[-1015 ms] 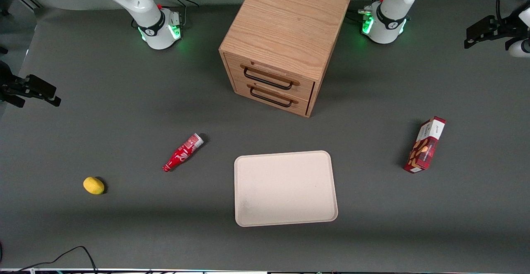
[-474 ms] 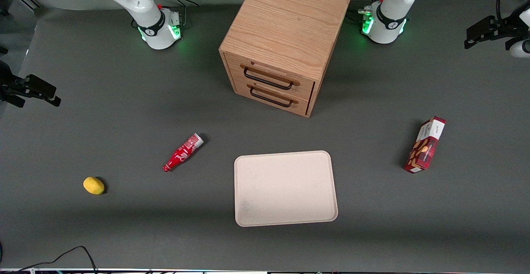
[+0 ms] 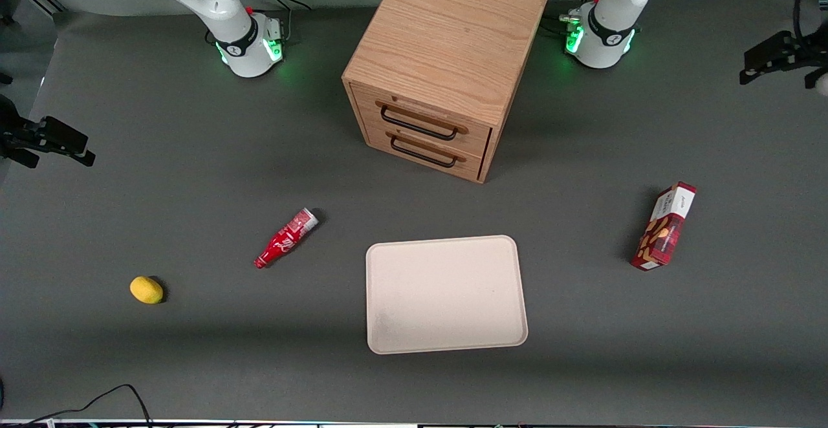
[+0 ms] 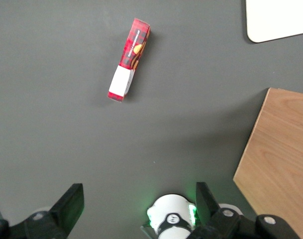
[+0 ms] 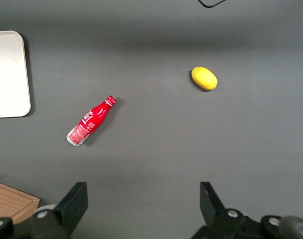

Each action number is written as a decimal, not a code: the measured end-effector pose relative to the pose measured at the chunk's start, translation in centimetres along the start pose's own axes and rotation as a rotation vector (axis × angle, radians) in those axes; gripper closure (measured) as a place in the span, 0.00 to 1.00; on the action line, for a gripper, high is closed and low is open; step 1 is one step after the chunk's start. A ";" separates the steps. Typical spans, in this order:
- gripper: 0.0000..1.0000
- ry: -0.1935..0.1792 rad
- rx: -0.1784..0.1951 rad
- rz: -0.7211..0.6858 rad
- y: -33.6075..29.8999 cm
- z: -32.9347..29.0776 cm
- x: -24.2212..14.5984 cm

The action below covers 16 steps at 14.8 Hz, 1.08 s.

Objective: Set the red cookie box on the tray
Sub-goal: 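Lower the open left gripper over the red shortbread box's end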

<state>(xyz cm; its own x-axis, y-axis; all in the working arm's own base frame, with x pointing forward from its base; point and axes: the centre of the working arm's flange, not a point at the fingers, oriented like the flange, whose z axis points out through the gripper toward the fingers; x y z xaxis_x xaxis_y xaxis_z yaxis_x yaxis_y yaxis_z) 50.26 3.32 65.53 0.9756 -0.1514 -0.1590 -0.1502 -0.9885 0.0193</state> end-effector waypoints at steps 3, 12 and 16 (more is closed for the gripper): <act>0.00 -0.074 -0.039 0.135 -3.8 4.3 3.3; 0.00 -0.068 -0.052 0.344 -7.3 25.6 11.6; 0.00 -0.025 -0.034 0.356 -7.2 32.1 12.1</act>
<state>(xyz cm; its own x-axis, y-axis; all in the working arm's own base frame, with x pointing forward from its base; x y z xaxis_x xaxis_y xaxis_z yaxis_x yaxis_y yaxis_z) 58.02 8.78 31.82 0.8589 -0.4862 -0.1609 -0.4738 -0.8736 0.1110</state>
